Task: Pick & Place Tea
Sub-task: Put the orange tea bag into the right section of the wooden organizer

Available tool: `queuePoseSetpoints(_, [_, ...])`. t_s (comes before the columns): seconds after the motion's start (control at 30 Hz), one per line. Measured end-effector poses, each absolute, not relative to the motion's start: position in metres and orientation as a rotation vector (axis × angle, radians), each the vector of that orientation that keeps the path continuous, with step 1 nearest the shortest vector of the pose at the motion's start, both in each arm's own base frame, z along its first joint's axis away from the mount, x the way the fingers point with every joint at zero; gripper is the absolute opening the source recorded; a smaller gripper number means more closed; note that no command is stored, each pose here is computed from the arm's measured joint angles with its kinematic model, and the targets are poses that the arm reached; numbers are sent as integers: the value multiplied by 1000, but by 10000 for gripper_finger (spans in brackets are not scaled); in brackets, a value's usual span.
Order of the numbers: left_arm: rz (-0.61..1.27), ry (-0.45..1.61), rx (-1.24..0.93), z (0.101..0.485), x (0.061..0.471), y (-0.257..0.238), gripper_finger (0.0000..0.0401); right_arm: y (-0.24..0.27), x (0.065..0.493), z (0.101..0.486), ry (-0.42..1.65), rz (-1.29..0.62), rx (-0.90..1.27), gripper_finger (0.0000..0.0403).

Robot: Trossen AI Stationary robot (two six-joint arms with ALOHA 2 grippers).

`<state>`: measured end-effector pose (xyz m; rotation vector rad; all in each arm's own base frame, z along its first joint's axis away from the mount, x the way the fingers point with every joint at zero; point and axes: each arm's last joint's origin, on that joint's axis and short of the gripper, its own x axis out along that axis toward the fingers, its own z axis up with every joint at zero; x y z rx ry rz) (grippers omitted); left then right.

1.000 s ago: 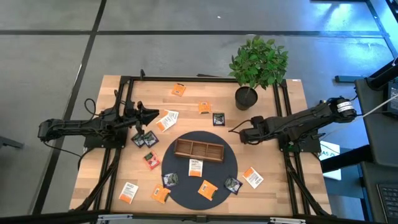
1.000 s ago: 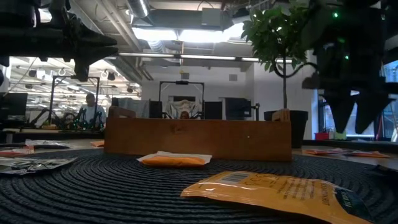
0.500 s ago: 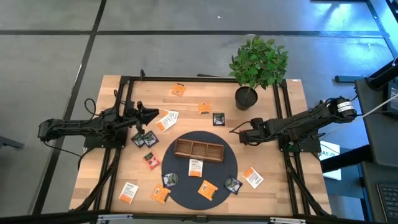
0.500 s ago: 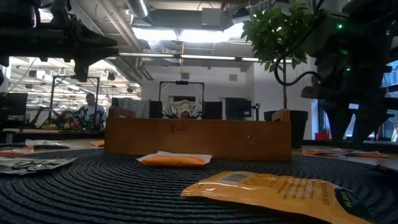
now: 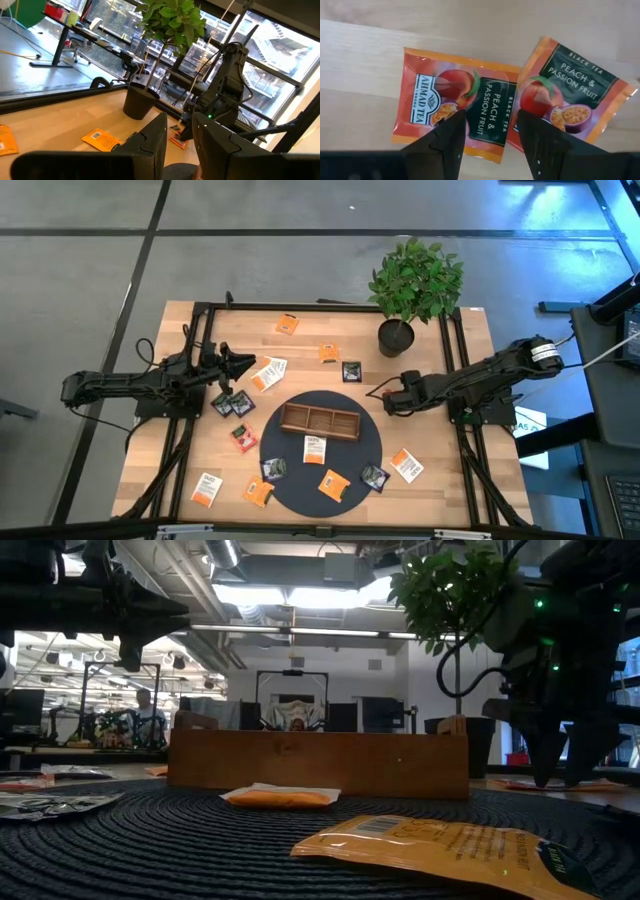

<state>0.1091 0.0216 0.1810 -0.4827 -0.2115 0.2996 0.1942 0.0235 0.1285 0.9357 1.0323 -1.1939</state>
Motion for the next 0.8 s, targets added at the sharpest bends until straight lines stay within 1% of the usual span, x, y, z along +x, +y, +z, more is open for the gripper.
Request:
queuePoseSetpoints(0.13, [300, -212, -482, 181, 109, 22, 88, 24, 194, 128, 1037, -1191, 931, 166])
queuePoseSetpoints(0.5, [300, -212, -482, 181, 109, 22, 88, 24, 194, 128, 1045, -1192, 932, 92])
queuePoseSetpoints(0.67, [300, -212, -482, 181, 109, 22, 88, 23, 192, 128, 1056, -1199, 926, 72])
queuePoseSetpoints(0.8, [300, -212, -482, 181, 109, 22, 88, 23, 192, 128, 1058, -1202, 924, 62])
